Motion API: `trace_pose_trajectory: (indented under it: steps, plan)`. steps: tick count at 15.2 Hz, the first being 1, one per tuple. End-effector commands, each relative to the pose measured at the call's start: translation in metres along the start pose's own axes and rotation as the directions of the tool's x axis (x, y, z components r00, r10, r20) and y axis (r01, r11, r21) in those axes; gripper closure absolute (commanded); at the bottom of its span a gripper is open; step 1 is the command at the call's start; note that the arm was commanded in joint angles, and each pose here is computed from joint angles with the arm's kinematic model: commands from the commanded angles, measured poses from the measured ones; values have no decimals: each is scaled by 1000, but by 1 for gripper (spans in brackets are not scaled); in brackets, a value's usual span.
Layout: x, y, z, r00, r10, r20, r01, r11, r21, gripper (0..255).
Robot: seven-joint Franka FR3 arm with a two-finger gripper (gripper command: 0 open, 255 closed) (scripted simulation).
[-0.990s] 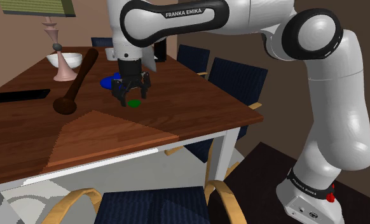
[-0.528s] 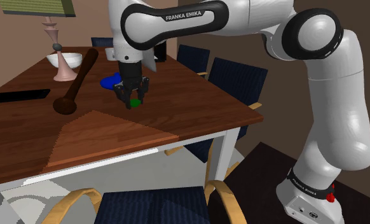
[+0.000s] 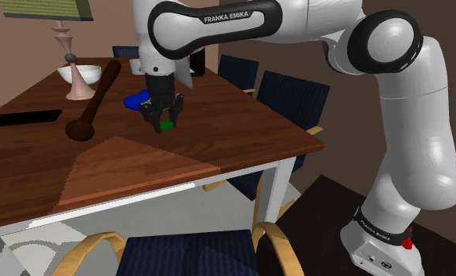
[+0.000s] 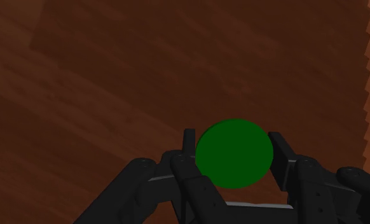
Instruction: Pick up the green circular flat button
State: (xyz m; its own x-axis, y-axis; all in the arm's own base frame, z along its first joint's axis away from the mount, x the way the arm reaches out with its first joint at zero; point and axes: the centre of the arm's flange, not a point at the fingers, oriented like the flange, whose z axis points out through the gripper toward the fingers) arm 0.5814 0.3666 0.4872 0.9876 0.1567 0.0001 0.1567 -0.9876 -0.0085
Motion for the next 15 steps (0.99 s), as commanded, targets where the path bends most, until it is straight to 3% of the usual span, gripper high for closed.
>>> trace_pose_trajectory:
  steps: [1, 15]
  plan:
    - [0, 0, -9, 1000, 0, 1, 0, 1000, 0, 255]
    - [0, -1, -73, 1000, 0, 1, 0, 1000, 0, 255]
